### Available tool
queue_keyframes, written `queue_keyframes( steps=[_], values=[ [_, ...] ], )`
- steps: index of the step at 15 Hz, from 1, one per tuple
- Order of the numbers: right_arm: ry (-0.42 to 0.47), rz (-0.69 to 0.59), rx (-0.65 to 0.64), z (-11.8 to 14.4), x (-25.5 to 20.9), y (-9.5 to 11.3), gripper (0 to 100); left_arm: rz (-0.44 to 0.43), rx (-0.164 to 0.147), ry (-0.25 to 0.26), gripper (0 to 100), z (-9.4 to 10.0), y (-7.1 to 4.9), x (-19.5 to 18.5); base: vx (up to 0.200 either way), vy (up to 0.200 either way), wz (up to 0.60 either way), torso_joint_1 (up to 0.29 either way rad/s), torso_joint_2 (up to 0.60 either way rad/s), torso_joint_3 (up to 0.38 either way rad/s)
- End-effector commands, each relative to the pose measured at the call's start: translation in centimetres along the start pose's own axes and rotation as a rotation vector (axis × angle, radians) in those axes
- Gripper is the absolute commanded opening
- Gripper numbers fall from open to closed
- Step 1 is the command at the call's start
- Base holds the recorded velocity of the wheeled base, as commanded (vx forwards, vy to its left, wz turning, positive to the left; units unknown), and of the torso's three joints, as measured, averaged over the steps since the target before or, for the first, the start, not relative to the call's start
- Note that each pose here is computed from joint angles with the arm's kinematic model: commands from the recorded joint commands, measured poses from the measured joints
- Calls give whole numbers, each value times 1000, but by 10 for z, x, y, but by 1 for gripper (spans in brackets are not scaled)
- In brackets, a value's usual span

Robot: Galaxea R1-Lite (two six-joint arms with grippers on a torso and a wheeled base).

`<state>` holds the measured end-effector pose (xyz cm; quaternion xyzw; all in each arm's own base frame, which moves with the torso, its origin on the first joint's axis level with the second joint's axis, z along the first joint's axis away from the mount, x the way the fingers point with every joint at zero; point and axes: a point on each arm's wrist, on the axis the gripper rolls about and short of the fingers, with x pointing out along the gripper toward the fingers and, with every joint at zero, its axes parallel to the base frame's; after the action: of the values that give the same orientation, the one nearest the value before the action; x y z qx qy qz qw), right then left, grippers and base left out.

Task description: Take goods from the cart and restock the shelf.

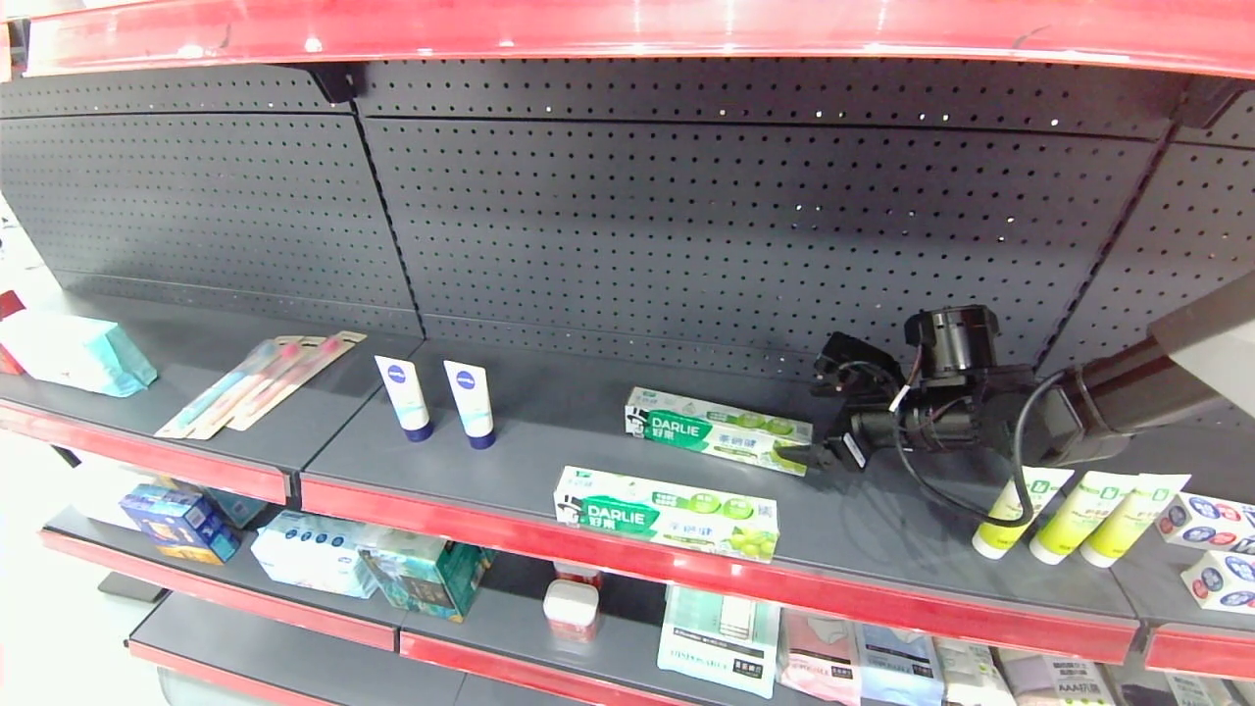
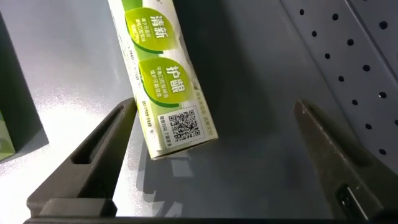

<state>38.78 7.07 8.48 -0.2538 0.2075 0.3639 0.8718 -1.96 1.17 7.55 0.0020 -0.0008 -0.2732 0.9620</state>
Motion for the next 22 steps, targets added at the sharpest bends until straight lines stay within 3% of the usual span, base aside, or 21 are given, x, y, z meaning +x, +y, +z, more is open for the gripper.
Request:
queue_keyframes(
  steps=[1, 7, 14, 22],
  values=[
    [6, -10, 1, -1, 0, -1, 100, 0, 0, 0, 100, 0, 0, 0, 0, 0, 0, 0, 0, 0],
    [19, -38, -2, 1, -2, -2, 100, 0, 0, 0, 100, 0, 0, 0, 0, 0, 0, 0, 0, 0],
    [-71, -11, 7, 18, -24, -3, 100, 0, 0, 0, 100, 0, 0, 0, 0, 0, 0, 0, 0, 0],
    [-150, -51, 188, 47, -66, 4, 100, 0, 0, 0, 100, 0, 0, 0, 0, 0, 0, 0, 0, 0]
  ],
)
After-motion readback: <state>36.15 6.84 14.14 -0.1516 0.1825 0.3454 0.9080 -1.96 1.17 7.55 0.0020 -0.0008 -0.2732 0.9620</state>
